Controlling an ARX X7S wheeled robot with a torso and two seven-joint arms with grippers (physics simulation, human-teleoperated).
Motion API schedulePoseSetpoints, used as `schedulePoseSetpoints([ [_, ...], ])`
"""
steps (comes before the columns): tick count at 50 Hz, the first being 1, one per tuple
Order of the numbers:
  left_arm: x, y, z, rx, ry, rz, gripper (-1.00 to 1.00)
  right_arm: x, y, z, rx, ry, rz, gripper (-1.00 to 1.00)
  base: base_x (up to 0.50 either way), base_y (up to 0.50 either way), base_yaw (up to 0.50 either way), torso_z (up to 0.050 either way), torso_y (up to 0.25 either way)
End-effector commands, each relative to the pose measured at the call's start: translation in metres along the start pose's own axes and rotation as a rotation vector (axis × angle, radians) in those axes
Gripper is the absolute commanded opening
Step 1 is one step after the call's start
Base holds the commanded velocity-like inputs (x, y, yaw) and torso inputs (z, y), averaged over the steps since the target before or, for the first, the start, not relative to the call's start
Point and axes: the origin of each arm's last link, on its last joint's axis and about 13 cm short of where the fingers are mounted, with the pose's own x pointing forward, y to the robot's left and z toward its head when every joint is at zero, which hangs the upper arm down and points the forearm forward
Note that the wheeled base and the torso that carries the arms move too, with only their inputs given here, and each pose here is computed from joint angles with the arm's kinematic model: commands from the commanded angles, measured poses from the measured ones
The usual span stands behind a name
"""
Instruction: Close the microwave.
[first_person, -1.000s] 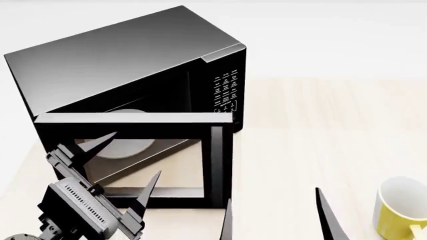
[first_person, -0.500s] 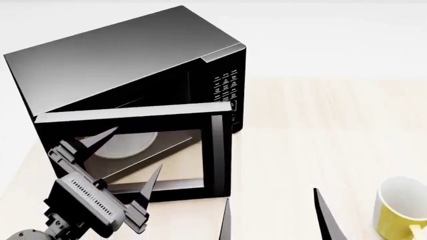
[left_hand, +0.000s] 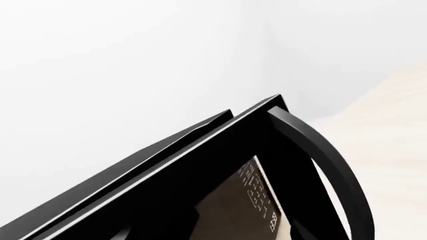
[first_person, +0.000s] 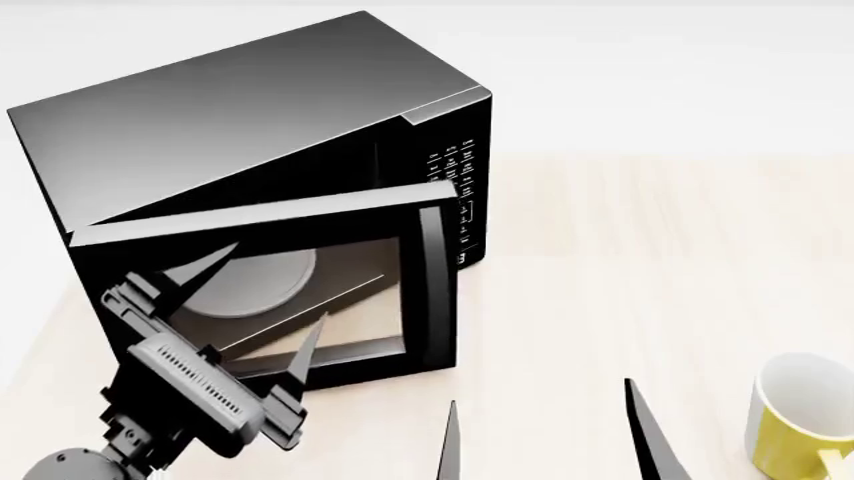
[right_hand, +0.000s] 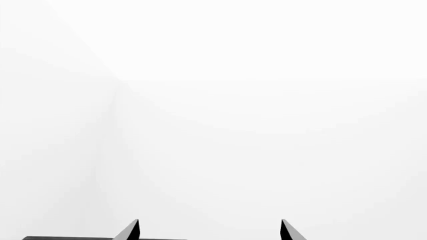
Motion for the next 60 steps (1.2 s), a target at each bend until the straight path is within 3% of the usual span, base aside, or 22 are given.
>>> schedulePoseSetpoints([
  [1, 0.0022, 0.011, -0.0011, -0.034, 0.005, 0.125, 1.0, 0.0007, -0.0004, -0.0001, -0.008, -0.004, 0.003, 1.0, 0.0, 0.0, 0.0, 0.0, 0.0],
  [60, 0.0087, 0.0202, -0.0018, -0.002, 0.058, 0.309, 1.0, -0.0012, 0.0001, -0.002, -0.005, 0.01, 0.007, 1.0, 0.0, 0.0, 0.0, 0.0, 0.0],
])
